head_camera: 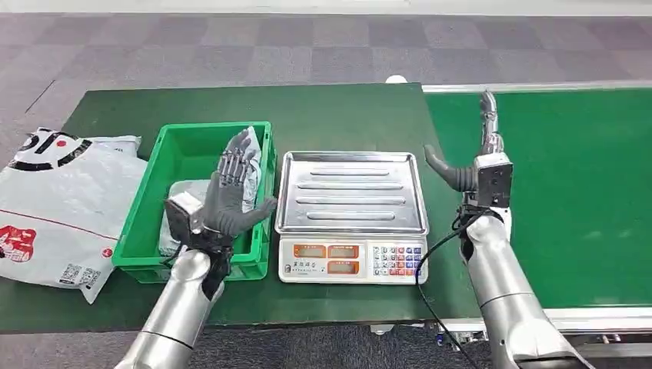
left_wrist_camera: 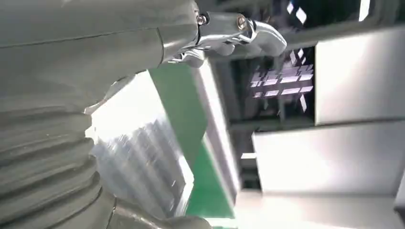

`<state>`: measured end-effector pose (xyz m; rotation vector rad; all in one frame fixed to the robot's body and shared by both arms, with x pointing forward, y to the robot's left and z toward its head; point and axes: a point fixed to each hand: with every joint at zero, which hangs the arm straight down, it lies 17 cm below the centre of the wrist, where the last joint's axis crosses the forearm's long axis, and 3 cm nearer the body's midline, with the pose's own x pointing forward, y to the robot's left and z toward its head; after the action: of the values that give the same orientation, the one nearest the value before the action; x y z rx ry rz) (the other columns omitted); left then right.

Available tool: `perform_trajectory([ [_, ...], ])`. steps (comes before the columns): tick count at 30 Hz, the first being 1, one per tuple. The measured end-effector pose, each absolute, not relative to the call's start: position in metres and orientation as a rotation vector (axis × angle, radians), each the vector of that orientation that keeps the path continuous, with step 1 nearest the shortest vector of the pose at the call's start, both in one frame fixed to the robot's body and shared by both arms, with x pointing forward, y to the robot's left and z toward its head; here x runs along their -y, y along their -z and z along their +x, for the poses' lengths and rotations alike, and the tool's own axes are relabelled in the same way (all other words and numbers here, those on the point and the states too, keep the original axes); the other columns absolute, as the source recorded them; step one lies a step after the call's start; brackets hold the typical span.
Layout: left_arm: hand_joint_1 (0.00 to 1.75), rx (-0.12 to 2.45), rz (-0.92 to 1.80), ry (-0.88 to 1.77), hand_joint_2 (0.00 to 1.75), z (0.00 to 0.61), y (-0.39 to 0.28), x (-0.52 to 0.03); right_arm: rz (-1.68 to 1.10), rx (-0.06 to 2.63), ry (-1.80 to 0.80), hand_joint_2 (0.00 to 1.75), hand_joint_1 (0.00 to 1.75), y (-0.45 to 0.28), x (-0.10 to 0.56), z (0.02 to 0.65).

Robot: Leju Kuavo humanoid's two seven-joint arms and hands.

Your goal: Moved the parcel from conveyor to table for the left to box.

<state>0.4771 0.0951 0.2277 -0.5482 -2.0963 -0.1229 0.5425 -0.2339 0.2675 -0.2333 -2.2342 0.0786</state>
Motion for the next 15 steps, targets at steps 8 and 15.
perform_trajectory([
  [8,0.00,1.993,-0.632,0.141,1.75,0.474,-0.198,-0.083,-0.347,2.117,-0.059,1.75,0.00,-0.205,0.244,0.523],
  [15,0.00,1.972,-0.629,0.144,1.75,0.474,-0.190,-0.082,-0.345,2.096,-0.062,1.75,0.00,-0.194,0.244,0.518],
])
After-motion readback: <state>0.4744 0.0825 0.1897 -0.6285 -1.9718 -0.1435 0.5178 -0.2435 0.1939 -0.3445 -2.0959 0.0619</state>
